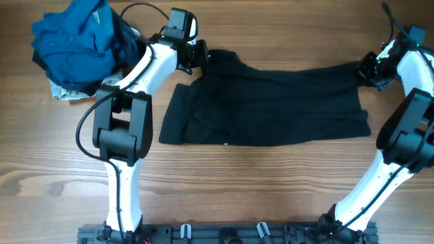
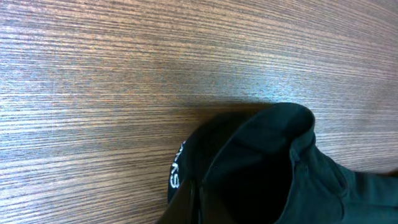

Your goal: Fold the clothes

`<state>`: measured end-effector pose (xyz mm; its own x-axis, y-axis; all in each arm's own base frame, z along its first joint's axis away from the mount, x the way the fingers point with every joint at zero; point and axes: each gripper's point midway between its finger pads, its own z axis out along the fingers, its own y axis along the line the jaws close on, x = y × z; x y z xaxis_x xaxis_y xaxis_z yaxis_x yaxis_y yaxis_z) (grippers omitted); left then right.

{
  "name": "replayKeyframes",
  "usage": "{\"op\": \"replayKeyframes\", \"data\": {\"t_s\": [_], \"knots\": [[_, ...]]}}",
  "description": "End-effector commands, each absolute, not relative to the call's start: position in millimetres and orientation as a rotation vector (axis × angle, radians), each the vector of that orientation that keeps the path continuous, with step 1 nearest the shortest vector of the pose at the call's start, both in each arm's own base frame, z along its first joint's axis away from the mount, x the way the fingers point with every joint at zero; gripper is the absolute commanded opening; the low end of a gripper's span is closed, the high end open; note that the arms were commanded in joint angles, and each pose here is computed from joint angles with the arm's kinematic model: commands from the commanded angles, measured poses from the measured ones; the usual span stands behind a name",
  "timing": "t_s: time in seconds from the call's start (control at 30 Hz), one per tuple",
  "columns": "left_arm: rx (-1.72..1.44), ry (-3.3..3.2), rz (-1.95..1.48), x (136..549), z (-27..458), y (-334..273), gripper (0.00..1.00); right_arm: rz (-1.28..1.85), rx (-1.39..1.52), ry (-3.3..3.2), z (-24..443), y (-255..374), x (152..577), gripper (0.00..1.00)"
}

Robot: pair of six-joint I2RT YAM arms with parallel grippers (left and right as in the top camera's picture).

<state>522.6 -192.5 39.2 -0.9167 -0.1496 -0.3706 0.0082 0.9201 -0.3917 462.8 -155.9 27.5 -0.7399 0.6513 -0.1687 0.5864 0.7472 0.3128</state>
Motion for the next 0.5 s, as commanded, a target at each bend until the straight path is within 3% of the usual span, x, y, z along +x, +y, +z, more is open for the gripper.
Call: {"op": "replayKeyframes", "data": {"t_s": [0.0, 0.17, 0.47], "knots": [[-0.078, 2.585, -0.559, 532, 86, -193, 0.04, 0.322, 0.974, 2.648, 51, -167, 476, 0.04], [-0.083, 2.556, -0.563, 529, 113, -187, 0.04, 0.323, 0.98, 2.662, 71, -166, 475, 0.04], [-0.089, 2.579, -0.556, 516, 126, -183, 0.04, 0.24, 1.008, 2.711, 68, -172, 461, 0.06]]}}
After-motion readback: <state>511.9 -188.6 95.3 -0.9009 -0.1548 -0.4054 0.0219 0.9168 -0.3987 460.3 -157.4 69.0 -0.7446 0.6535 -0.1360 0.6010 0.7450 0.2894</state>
